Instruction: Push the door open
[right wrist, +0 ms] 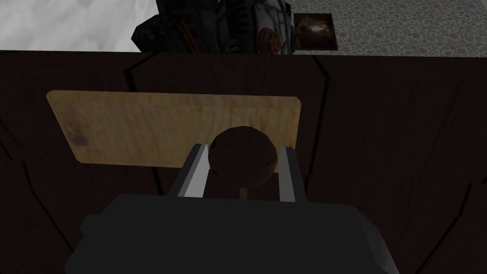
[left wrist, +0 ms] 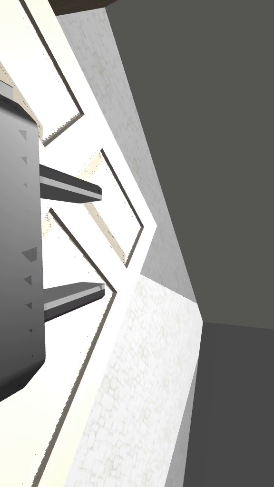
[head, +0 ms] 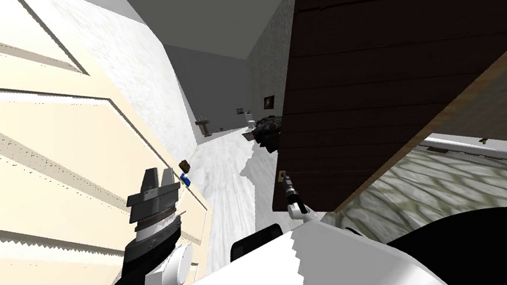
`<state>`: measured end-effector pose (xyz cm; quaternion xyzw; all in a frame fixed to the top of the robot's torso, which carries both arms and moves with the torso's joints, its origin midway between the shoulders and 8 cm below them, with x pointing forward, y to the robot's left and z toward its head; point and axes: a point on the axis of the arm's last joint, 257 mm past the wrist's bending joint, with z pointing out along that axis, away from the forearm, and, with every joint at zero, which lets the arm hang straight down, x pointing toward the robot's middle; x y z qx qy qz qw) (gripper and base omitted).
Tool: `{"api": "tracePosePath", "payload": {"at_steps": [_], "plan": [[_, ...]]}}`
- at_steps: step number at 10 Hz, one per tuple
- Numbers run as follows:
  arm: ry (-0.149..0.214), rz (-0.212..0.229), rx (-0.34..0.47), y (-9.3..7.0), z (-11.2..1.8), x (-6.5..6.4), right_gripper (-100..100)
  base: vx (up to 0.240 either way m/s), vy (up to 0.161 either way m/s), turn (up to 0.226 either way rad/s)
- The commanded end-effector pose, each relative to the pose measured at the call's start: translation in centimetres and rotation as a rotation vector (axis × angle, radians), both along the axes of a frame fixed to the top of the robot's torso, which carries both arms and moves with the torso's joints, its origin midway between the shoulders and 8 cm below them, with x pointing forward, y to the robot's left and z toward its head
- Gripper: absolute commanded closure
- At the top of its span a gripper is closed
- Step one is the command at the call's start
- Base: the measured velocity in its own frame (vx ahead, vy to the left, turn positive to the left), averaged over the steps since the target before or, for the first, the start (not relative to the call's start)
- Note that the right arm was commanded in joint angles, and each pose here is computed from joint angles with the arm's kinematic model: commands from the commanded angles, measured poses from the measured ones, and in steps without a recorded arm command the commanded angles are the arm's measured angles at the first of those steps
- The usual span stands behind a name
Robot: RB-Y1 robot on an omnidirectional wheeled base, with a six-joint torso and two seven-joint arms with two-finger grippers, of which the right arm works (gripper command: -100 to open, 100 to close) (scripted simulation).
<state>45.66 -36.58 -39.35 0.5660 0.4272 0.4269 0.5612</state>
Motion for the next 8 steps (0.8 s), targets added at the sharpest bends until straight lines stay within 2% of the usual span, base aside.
{"api": "tracePosePath", "payload": {"at_steps": [1, 2, 3, 8], "plan": [[-0.005, -0.025, -0.006, -1.2, 0.2, -0.2, 100, 0.200, 0.055, -0.051], [-0.004, -0.035, -0.005, -1.5, 0.2, -0.3, 100, 0.204, 0.066, -0.055], [0.001, -0.026, -0.003, -1.1, 0.0, -0.3, 100, 0.095, 0.027, -0.029], [-0.003, -0.091, -0.005, -3.8, 0.2, -1.1, 100, 0.167, 0.017, -0.038]]}}
